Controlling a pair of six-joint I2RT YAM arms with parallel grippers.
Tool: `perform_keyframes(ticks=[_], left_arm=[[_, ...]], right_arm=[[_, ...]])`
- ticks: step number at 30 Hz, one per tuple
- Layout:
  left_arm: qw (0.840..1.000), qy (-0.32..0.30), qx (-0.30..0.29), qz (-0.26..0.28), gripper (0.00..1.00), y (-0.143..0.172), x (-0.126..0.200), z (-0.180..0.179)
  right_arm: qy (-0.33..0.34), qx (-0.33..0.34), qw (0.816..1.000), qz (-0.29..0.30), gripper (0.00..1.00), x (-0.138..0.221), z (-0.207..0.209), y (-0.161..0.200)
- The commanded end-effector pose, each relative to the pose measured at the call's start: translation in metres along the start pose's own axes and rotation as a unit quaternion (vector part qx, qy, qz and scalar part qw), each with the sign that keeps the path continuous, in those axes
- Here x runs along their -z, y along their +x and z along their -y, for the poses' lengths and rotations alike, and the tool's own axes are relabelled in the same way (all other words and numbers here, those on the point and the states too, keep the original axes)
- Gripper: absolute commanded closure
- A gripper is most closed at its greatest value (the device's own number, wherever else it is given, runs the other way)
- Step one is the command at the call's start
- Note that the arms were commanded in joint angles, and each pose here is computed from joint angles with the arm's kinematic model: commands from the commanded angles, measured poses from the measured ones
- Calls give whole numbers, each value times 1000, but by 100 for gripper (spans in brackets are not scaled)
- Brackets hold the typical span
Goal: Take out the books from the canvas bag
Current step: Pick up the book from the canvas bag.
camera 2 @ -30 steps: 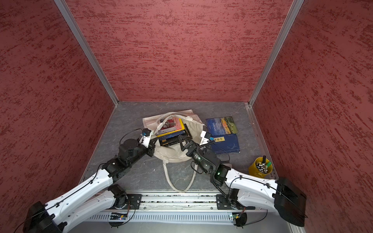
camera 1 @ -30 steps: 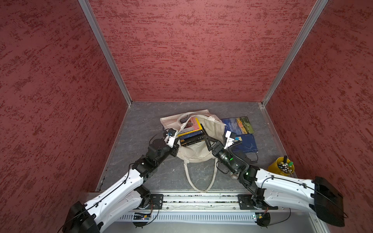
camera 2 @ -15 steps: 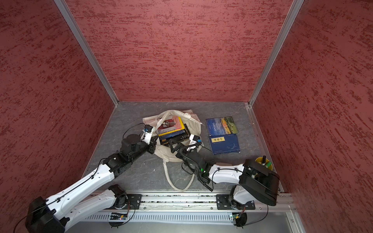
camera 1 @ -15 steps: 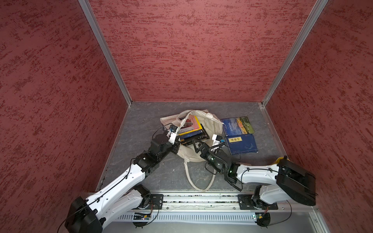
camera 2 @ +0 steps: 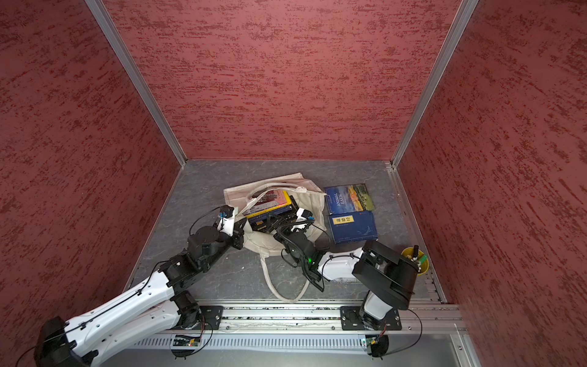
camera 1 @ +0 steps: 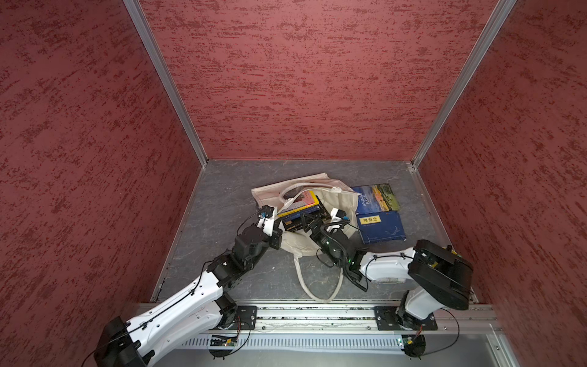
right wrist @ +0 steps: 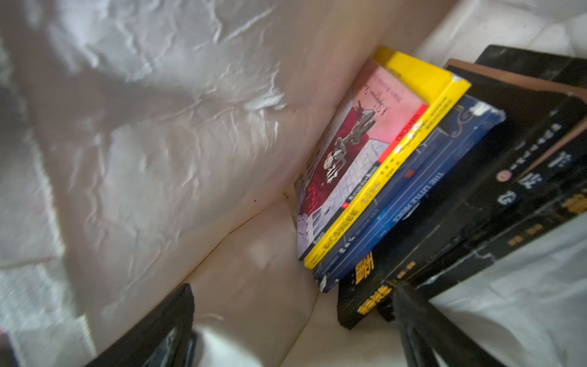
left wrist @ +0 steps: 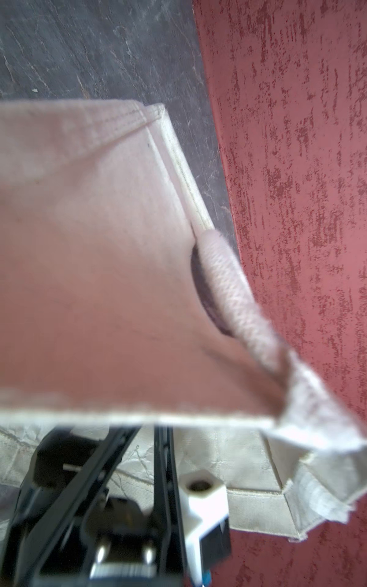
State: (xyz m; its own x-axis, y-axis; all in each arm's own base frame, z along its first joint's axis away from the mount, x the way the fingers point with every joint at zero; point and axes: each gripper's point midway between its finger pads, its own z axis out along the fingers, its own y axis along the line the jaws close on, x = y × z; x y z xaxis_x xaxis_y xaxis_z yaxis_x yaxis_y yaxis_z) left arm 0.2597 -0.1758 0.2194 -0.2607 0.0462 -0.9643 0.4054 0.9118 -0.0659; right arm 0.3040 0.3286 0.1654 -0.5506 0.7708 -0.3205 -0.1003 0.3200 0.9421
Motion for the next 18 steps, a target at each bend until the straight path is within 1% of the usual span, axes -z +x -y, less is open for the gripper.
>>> perform_keyframes(ticks=[1,6,10,12,14,16,18], left_arm=[[992,20,45,112,100,-55,15,10],[993,14,50,110,100,-54,14,9],[992,7,53,111,100,-43,12,6],[991,4,48,122,100,-39,12,4],[991,10,41,128,100,-38,13,6],[991,22,37,129,100,-39,13,10],[991,22,40,127,100,-37,12,10]], right_arm=[[-36,-15,999,-30,1,-13,-14,8],[-15,18,999,-34,2,-29,-10,14],[-3,15,1000,-15,14,-31,-4,8],[2,15,1000,-11,20,-34,-2,8],[7,17,1000,-15,26,-39,0,9],[12,17,1000,-15,36,-43,4,8],[15,14,1000,-11,41,-46,8,3]])
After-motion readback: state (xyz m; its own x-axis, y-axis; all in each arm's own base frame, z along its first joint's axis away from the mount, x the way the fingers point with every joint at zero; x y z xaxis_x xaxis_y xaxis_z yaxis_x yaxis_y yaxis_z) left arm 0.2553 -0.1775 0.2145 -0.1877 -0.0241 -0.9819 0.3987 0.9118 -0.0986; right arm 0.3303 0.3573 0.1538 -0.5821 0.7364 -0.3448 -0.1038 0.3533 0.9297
